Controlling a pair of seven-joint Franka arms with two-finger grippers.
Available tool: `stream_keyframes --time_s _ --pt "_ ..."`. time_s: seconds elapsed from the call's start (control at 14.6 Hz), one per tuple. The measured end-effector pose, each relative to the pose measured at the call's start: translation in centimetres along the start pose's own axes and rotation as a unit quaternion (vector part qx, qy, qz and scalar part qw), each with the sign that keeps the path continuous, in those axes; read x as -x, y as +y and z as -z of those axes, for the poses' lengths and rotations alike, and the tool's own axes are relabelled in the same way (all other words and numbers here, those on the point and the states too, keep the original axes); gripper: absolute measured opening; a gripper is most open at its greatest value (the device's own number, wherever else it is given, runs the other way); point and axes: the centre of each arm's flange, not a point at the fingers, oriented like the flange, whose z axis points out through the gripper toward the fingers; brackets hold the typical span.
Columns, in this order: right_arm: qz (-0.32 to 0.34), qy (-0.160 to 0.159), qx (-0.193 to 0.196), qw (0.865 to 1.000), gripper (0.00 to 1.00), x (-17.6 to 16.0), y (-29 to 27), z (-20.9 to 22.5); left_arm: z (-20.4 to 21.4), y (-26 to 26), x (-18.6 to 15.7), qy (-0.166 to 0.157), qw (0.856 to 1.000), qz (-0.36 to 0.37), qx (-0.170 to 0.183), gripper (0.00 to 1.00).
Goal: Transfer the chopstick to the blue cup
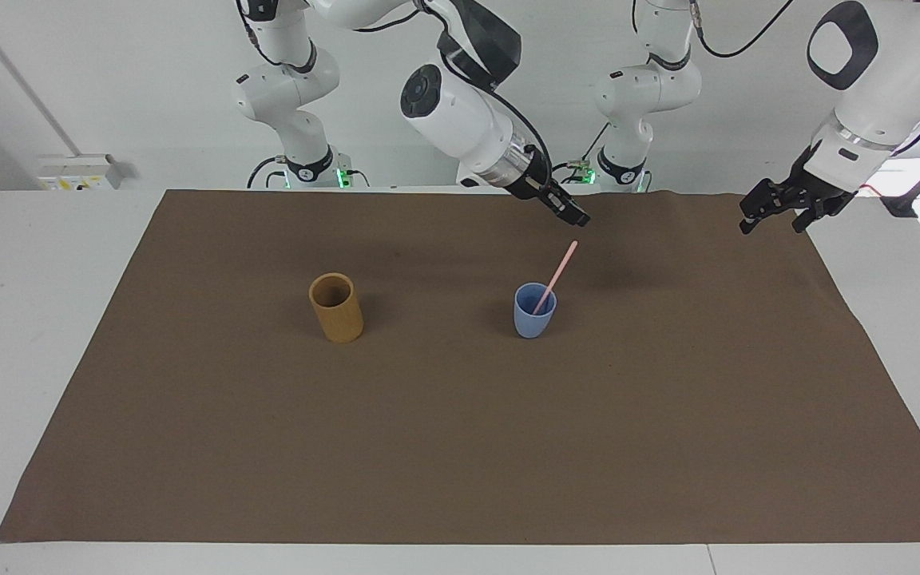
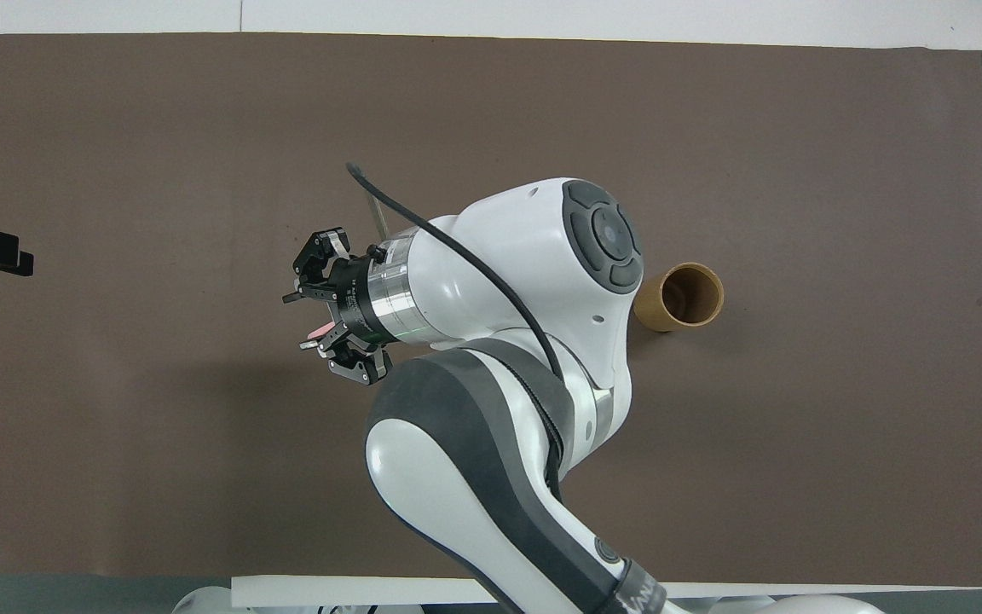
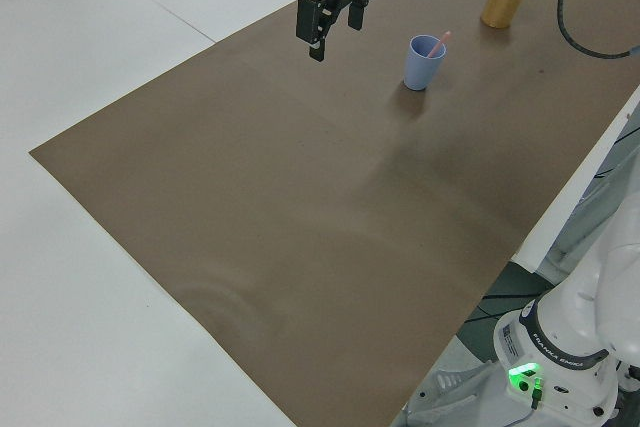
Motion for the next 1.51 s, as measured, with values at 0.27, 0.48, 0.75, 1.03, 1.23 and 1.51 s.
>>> stream_keyframes --time_s 0.27,0.48,0.75,1.03,1.23,1.51 --pt "0.1 0.096 -0.005 0.99 1.0 -2.6 -3.0 7.2 0.0 0.0 0.0 0.0 1.0 0.0 0.0 1.0" --pt "0.22 0.174 0.047 0.959 1.0 -9.1 -3.7 15.7 0.0 0.0 0.0 0.0 1.0 0.0 0.0 1.0" --pt "0.376 0.261 0.194 0.868 1.0 -18.1 -1.1 27.0 0.0 0.0 0.0 0.0 1.0 0.0 0.0 1.0" --pt "0.446 0.249 0.313 0.801 1.0 -22.5 3.9 36.6 0.0 0.0 0.0 0.0 1.0 0.0 0.0 1.0" --pt "0.464 0.209 0.339 0.792 1.0 -23.7 8.4 42.8 0.0 0.0 0.0 0.0 1.0 0.0 0.0 1.0" --pt "0.47 0.197 0.347 0.787 1.0 -23.0 9.0 42.7 0.0 0.0 0.0 0.0 1.0 0.0 0.0 1.0"
